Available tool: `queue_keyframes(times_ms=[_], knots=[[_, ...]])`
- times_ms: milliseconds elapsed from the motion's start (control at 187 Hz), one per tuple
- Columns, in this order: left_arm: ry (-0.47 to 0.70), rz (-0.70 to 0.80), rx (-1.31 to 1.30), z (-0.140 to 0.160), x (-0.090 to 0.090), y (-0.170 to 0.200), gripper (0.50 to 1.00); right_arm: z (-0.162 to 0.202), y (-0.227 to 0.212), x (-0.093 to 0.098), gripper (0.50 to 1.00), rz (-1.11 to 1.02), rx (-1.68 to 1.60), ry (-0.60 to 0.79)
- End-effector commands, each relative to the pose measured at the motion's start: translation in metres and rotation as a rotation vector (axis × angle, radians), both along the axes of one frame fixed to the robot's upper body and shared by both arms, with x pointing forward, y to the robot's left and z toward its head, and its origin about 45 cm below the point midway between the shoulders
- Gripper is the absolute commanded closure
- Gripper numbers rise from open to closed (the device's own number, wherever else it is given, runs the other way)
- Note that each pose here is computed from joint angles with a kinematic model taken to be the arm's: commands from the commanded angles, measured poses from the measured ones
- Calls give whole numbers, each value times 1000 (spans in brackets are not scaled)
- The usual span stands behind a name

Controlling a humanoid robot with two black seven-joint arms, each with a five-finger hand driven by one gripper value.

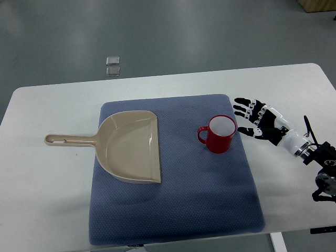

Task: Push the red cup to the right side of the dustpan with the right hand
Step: 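Lower the right hand and move it toward the red mug's side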

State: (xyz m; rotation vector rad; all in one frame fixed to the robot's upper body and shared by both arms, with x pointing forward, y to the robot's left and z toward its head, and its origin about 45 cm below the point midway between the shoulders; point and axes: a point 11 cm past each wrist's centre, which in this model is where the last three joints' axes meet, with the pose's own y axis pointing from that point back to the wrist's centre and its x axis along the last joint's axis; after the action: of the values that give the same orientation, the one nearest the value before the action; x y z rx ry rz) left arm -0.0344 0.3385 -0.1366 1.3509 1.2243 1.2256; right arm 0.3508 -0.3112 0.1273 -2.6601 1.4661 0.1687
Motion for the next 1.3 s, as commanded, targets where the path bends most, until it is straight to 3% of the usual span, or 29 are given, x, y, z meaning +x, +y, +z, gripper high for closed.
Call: queue_keyframes(times_ms=[0,1296], knots=[[0,0,0,0,0,0,500,-3,3,-2,576,15,-8,9],[0,0,0,0,0,0,500,-13,17,-3,579,26,-75,18]])
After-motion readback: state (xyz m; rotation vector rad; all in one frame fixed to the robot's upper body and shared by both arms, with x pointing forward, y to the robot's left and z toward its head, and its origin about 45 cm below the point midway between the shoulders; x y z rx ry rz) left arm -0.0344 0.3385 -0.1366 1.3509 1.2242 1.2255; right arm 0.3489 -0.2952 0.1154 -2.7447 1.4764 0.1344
